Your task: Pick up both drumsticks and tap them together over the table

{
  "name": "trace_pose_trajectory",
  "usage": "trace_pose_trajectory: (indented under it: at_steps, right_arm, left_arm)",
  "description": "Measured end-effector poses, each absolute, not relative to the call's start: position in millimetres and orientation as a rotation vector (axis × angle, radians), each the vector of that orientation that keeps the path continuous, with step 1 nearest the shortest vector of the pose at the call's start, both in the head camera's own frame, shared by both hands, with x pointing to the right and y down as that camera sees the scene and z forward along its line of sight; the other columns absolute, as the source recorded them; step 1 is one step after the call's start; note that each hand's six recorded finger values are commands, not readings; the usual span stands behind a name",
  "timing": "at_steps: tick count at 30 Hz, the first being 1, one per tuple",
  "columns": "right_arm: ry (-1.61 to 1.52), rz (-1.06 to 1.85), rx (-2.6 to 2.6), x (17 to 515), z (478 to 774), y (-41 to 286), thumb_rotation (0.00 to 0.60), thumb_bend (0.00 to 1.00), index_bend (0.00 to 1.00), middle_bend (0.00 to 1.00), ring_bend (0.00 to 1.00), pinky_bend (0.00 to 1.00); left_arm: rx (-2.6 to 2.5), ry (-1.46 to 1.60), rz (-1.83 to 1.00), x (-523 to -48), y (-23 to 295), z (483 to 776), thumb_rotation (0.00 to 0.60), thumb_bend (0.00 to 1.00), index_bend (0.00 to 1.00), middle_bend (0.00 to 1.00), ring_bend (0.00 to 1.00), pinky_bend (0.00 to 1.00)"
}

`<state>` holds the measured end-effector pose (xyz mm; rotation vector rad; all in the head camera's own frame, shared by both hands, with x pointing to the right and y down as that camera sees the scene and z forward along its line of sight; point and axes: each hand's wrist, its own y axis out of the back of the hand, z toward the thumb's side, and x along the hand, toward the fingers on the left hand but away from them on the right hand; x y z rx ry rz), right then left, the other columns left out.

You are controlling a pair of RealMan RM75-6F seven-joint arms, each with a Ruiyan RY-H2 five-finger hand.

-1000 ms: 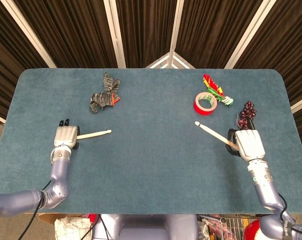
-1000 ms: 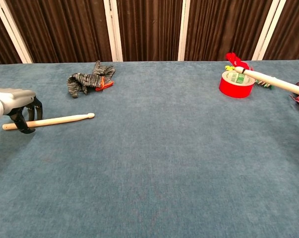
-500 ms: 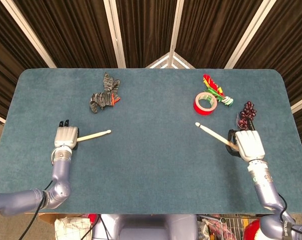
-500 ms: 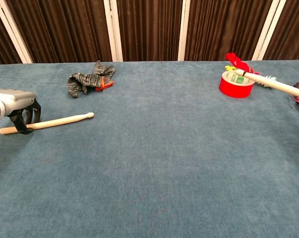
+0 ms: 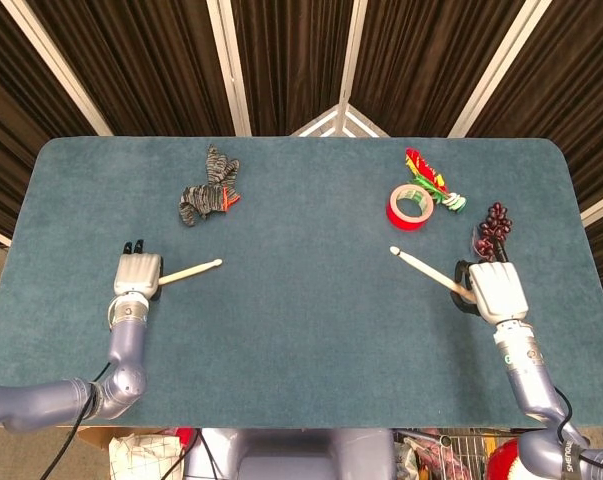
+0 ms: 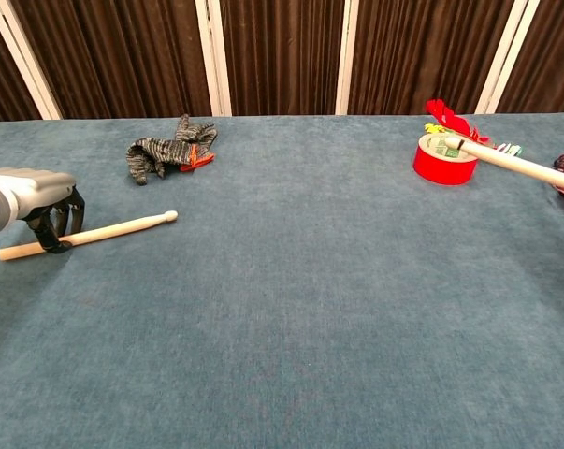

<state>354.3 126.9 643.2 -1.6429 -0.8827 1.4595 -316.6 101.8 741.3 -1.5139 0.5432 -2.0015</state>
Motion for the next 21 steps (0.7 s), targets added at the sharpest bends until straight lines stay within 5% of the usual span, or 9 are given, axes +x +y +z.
trace_pose_trajectory:
  at_steps: [15,21]
  right_arm:
    - [-0.878,1.466,-1.639,357.4,645.1,128.6,0.600,0.47,0.84,0.70,0.55,0.04]
    - [-0.875,1.466,-1.641,356.8,645.9,129.0,0.600,0.48,0.84,0.70,0.55,0.04]
  left_arm:
    - [-1.500,0.518,-2.003,-311.8,104.4,742.7,0.600,0.51,0.51,0.49,0.03,0.00]
    - [-1.494,0.507,-2.005,-311.1,105.6,743.4,0.600,0.59,0.55,0.53,0.07,0.00]
